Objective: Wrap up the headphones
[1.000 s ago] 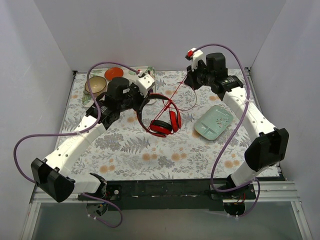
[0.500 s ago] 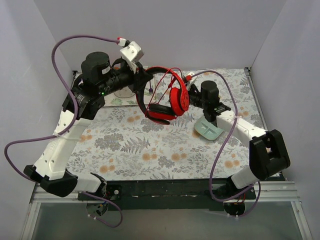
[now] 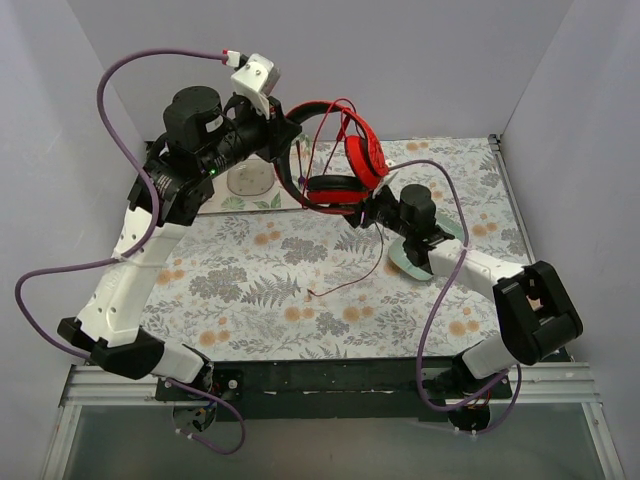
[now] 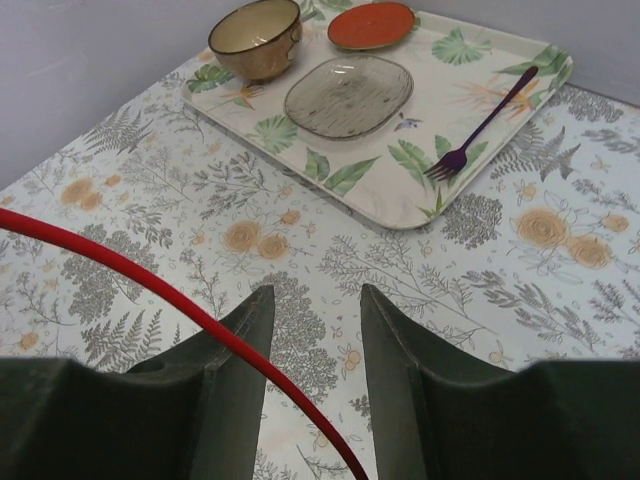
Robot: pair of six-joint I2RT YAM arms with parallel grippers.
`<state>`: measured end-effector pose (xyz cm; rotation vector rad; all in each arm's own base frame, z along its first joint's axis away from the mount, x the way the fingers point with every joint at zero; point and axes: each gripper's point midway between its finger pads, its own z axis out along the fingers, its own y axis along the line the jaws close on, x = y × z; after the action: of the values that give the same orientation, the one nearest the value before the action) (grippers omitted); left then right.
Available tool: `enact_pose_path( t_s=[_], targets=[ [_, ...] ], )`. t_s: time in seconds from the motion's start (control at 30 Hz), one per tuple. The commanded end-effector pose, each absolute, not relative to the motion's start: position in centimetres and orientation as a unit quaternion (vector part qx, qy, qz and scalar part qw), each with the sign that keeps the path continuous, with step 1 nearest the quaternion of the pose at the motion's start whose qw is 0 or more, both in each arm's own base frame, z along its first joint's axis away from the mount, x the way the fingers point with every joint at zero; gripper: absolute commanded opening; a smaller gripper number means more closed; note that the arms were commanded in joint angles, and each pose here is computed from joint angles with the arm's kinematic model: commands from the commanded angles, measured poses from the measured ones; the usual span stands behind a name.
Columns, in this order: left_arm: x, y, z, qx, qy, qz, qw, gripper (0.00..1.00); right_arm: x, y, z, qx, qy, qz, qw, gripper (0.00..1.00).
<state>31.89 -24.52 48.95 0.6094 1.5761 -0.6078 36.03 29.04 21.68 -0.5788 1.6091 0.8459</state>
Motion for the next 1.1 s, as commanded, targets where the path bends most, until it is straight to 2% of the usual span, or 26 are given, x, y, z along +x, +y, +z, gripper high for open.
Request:
enact_pose_path(
  t_s=[0.0, 0.23, 0.37, 0.43, 0.57, 0.8, 0.87, 0.9, 0.97, 1.03, 1.07],
  targets=[
    [31.2, -22.4, 55.6, 0.183, 0.641, -0.279, 0.692, 0.00, 36.1, 29.0, 20.3, -0.215, 0.697, 0.369, 0.576, 0.47],
    [30.4, -21.7, 57.5, 0.136, 0.628, -0.311, 0.700, 0.00, 34.6, 30.1, 16.2, -0.212, 0.727, 0.385, 0.527, 0.41],
    [30.8, -20.9, 57.3, 0.110, 0.631, -0.303, 0.706, 0.00, 33.8, 30.6, 15.0, -0.205, 0.732, 0.400, 0.512, 0.22],
    [30.9, -21.1, 57.0, 0.111, 0.634, -0.304, 0.702, 0.00, 33.6, 31.1, 15.2, -0.207, 0.730, 0.406, 0.509, 0.21],
    [31.3, -21.0, 56.8, 0.118, 0.633, -0.292, 0.708, 0.00, 32.7, 31.6, 15.4, -0.217, 0.726, 0.410, 0.508, 0.40],
    [31.9, -20.4, 56.6, 0.119, 0.631, -0.261, 0.721, 0.00, 30.9, 28.9, 16.5, -0.207, 0.726, 0.383, 0.532, 0.53],
    [32.1, -20.4, 56.4, 0.126, 0.631, -0.254, 0.722, 0.00, 30.2, 28.6, 17.9, -0.218, 0.709, 0.385, 0.549, 0.64],
    [32.3, -20.6, 56.3, 0.129, 0.632, -0.252, 0.721, 0.00, 30.1, 28.5, 18.5, -0.217, 0.704, 0.382, 0.558, 0.66],
    [32.7, -20.9, 55.8, 0.141, 0.636, -0.245, 0.718, 0.00, 29.6, 28.5, 20.8, -0.223, 0.680, 0.386, 0.582, 0.75],
    [33.3, -21.3, 54.9, 0.147, 0.646, -0.240, 0.710, 0.00, 28.9, 28.7, 23.0, -0.230, 0.654, 0.395, 0.603, 0.88],
    [33.4, -21.4, 54.6, 0.151, 0.648, -0.239, 0.707, 0.00, 28.7, 28.7, 24.3, -0.232, 0.636, 0.401, 0.617, 0.89]
  ],
)
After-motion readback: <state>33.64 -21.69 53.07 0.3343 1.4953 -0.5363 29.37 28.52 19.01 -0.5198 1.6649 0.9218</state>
